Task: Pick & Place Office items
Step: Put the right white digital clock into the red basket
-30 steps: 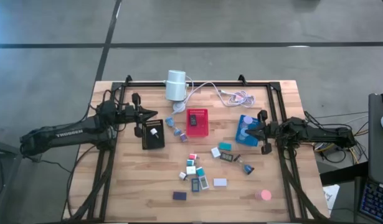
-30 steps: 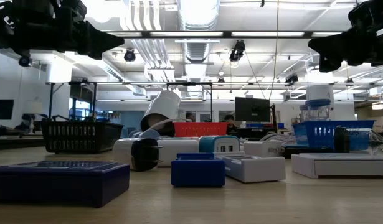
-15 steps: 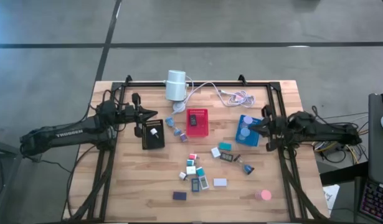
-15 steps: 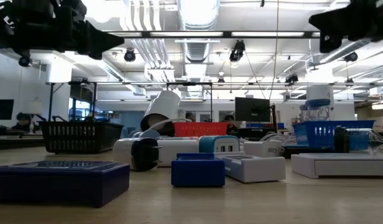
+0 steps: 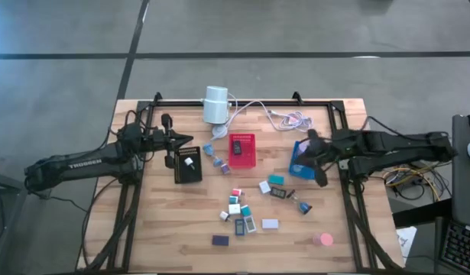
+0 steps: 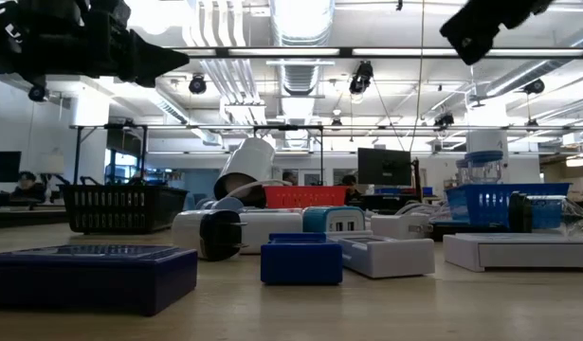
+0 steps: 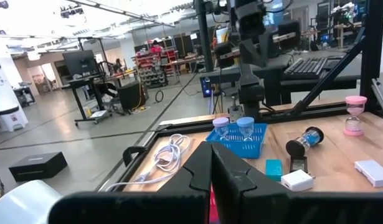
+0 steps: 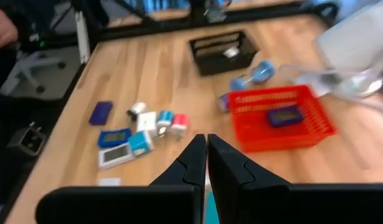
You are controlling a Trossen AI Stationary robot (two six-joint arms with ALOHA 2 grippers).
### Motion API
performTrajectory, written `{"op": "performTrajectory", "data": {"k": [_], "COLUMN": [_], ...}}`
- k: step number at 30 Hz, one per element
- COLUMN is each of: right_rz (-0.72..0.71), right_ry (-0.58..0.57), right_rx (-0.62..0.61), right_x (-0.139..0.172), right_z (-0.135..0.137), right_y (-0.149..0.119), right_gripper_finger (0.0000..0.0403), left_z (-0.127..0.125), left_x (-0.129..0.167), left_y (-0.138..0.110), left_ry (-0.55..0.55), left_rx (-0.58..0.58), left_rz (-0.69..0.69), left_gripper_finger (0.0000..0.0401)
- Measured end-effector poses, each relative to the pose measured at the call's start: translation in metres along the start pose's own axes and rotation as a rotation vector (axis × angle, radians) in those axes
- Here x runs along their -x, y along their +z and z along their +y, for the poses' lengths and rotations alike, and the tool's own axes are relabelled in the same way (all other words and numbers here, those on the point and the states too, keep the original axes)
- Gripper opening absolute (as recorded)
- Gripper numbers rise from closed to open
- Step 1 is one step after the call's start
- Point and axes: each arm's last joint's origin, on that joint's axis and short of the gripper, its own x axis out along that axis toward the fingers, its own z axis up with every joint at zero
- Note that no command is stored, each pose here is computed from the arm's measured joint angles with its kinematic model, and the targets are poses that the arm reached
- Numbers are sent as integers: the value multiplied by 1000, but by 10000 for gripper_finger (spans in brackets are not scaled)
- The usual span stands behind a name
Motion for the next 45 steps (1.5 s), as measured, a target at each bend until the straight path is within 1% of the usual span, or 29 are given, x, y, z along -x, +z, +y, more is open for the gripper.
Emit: {"op": "performTrajectory", "data": {"k": [4, 7, 9, 14, 17, 20, 24, 29, 32, 35, 40, 45], "right_rz": [75, 166, 225, 378, 446, 521, 651, 724, 779, 799, 811, 819], "right_ry": [39, 9, 13, 11, 11, -19, -114, -142, -120, -89, -54, -45], "right_rx": [-41, -67, -78, -94, -62, -23, 46, 79, 71, 60, 62, 80], "right_x": [-23, -45, -59, -90, -108, -127, -153, -186, -197, -204, -208, -208], "right_z": [18, 35, 48, 80, 98, 113, 125, 134, 136, 140, 148, 155], "right_y": [8, 3, 1, -7, -8, -10, -21, -36, -44, -46, -54, -60], "right_gripper_finger": [13, 16, 27, 80, 119, 155, 192, 221, 234, 244, 258, 263], "left_z": [0, -1, -1, -1, -1, -1, -1, -2, -2, -2, -2, -3], "left_x": [0, 0, 0, 0, 0, 0, 0, 0, 0, 1, 1, 1], "left_y": [-1, -3, -4, -4, -5, -5, -5, -8, -9, -10, -11, -13], "left_ry": [-2, -7, -8, -7, -8, -9, -9, -15, -17, -18, -20, -25], "left_rx": [12, 42, 44, 61, 64, 65, 66, 60, 53, 55, 57, 64], "left_rz": [9, 35, 38, 40, 48, 51, 53, 80, 94, 98, 108, 131], "left_gripper_finger": [9, 9, 9, 9, 9, 9, 9, 9, 9, 9, 9, 9]}}
